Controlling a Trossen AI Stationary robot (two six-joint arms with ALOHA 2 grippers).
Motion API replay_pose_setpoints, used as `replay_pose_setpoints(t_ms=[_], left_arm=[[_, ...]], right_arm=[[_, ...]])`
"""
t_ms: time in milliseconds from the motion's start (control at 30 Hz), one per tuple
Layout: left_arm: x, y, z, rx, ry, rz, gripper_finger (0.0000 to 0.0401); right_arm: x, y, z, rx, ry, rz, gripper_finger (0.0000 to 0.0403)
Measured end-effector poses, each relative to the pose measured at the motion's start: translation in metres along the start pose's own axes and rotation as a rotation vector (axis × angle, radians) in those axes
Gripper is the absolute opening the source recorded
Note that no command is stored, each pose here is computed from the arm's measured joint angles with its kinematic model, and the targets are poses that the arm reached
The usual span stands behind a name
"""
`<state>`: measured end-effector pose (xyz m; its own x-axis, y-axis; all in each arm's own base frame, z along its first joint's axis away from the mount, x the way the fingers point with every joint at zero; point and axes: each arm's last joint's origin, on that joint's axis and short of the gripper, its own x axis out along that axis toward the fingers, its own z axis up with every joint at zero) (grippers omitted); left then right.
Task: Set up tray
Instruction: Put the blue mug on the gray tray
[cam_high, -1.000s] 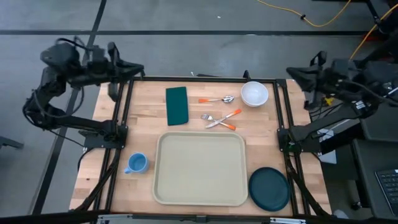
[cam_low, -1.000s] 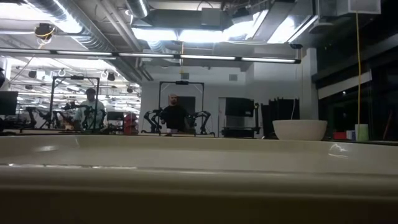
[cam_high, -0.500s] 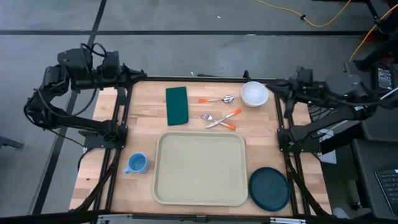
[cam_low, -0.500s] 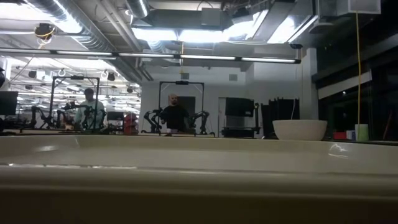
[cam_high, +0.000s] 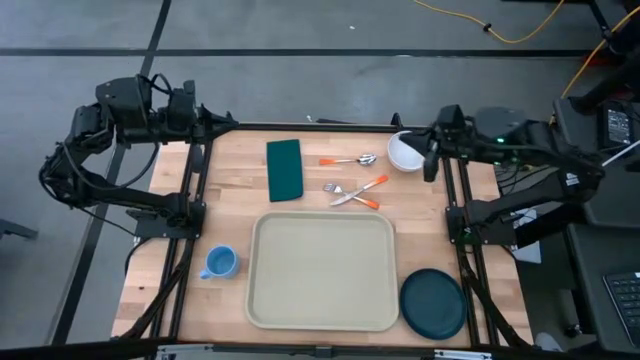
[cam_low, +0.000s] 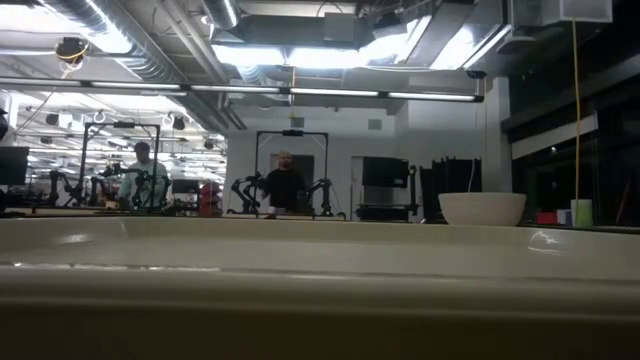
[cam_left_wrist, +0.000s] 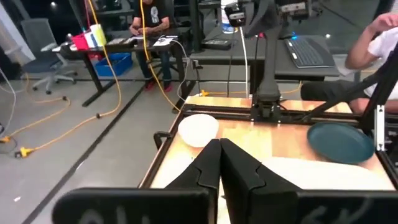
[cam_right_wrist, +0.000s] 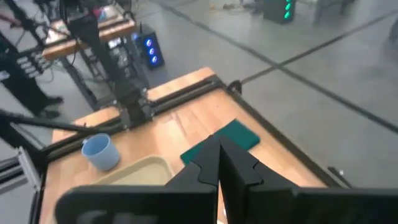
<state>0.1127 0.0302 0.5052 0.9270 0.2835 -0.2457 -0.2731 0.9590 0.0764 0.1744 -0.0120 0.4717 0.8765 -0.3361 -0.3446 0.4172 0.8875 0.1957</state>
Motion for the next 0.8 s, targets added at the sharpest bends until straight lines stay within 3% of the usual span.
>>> replay_pose_setpoints(t_ms=[167, 333, 800], left_arm=[[0.004, -0.002, 0.0, 0.014, 0.003, -0.068, 0.0003], [0.013, -0.002, 0.002, 0.016, 0.006, -0.064, 0.0003], [0.039, -0.002, 0.0, 0.011, 0.082, -0.016, 0.0004]], right_arm=[[0.023, -0.001, -0.001, -0.024, 0.062, 0.007, 0.0006], [0.041, -0.001, -0.003, -0.05, 0.105, -0.006, 0.0007], [0.047, 0.003, 0.003, -0.083, 0.044, 0.015, 0.0015]])
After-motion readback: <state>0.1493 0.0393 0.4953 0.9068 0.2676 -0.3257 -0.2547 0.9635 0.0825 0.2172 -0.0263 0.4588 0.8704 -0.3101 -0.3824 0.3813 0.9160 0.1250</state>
